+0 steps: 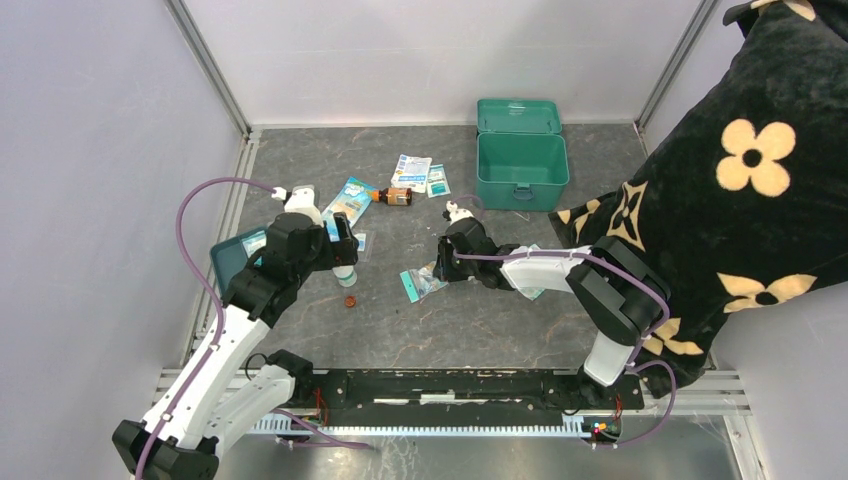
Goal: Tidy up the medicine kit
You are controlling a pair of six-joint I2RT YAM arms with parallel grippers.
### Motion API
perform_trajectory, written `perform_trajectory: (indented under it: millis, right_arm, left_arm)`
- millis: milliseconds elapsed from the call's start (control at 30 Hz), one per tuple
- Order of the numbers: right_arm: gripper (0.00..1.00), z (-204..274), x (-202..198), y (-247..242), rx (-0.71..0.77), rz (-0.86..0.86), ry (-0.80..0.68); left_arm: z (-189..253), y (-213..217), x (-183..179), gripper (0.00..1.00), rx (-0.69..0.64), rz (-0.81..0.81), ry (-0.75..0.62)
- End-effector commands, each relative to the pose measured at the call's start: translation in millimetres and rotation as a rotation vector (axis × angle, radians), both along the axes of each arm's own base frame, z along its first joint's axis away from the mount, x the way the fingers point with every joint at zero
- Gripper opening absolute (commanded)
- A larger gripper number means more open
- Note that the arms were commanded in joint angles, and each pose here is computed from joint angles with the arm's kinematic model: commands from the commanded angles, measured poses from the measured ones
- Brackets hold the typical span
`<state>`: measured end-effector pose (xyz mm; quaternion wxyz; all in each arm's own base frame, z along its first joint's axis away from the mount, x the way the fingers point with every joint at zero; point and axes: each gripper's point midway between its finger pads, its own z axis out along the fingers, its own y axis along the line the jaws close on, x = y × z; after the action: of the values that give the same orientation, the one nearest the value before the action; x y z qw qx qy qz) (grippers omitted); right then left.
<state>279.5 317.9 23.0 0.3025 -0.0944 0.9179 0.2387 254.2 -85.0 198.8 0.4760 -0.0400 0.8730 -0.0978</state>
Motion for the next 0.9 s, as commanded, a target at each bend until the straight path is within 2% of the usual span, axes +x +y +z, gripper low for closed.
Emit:
perform_trajectory:
  millis: [0, 233, 367, 533, 867]
  right_arm:
    - [0.23, 7.8, 1.7, 8.5, 0.028, 0.024, -0.025]
    - [0.0, 45.0, 7.7, 13.0, 0.075, 0.077, -0.14]
    - [0.0, 83.8, 8.2, 16.6, 0.171, 0.109, -0.214]
    - [0.0, 136.4, 25.6, 0.4, 0.245, 0.06, -0.298]
    - [0.0, 197.8, 110.0, -98.9, 0.15, -0.183, -0.415]
  left_arm:
    - [11.8, -2.2, 7.2, 1.0, 0.034, -0.041, -0.05]
    - [11.2, -0.9, 7.5, 1.0, 0.038, -0.033, -0.047]
    - [10.3, -0.6, 7.9, 1.0, 0.04, -0.03, -0.044]
    - [8.8, -0.9, 8.3, 1.0, 0.042, -0.031, -0.038]
    - [9.9, 0.8, 8.5, 1.0, 0.043, -0.021, -0.043]
